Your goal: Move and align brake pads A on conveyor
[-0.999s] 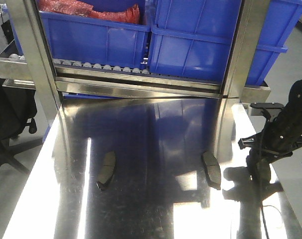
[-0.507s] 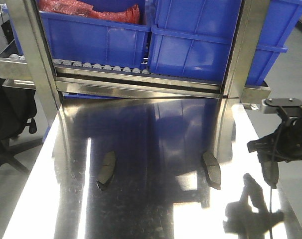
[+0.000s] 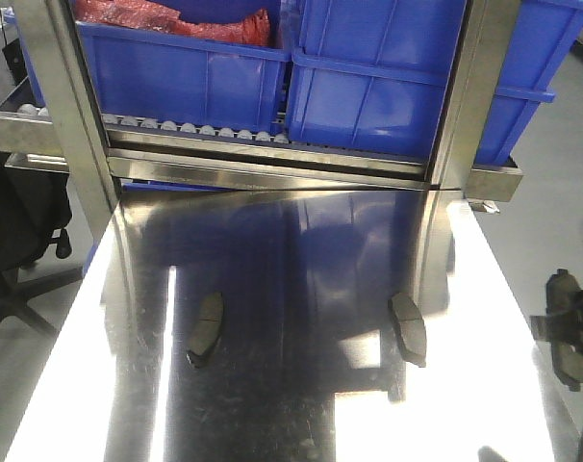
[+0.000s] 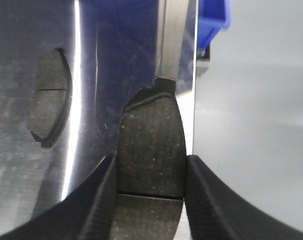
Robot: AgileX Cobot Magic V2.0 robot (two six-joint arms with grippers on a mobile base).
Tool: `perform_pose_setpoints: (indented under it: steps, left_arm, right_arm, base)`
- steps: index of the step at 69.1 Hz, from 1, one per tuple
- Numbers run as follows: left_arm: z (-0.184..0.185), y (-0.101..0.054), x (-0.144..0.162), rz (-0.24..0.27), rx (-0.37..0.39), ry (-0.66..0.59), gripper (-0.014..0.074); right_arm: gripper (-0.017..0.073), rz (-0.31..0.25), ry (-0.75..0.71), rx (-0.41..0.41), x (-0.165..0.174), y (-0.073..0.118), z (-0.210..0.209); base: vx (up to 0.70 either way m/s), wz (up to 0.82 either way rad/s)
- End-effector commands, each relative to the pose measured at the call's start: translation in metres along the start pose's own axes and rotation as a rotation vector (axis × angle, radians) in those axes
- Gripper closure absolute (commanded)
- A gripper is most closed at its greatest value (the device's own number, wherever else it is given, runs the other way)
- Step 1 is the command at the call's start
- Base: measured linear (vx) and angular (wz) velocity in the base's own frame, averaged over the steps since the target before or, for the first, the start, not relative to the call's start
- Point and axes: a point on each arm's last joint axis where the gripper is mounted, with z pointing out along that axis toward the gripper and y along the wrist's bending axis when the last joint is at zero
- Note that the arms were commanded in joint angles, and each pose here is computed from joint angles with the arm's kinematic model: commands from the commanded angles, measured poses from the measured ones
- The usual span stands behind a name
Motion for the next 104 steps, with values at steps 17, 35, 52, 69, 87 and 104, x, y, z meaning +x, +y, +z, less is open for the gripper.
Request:
perform_pose_setpoints:
  steps: [17, 35, 52, 69, 87, 104]
  left_arm:
    - [-0.005, -0.002, -0.017, -0.006, 0.014, -0.114, 0.0493]
    - [-0.005, -0.002, -0.017, -0.006, 0.014, -0.114, 0.0493]
    - [-0.005, -0.002, -0.017, -0.006, 0.014, -0.114, 0.0493]
    - [-0.005, -0.002, -0.017, -0.006, 0.014, -0.114, 0.0493]
    - [-0.005, -0.002, -0.017, -0.006, 0.014, -0.114, 0.0493]
    - [-0.005, -0.002, -0.017, -0.006, 0.014, -0.114, 0.0493]
  right_arm:
    - [0.0483, -0.019, -0.351, 0.047, 0.032, 0.007, -0.070]
    - [0.0481, -0.026, -0.497, 0.059, 0.068, 0.013, -0.096]
    - [0.0480, -0.026, -0.575, 0.067, 0.075, 0.015, -0.106]
    - [0.0480, -0.011, -0.586, 0.056, 0.074, 0.015, -0.107]
    - [0.0480, -0.011, -0.588, 0.057, 0.074, 0.015, -0.107]
    - [0.0480, -0.010, -0.587, 0.058, 0.074, 0.015, -0.107]
  base:
    - [0.00, 0.00]
    - [0.00, 0.00]
    - [0.00, 0.00]
    - [0.00, 0.00]
    - [0.00, 0.00]
    - [0.00, 0.00]
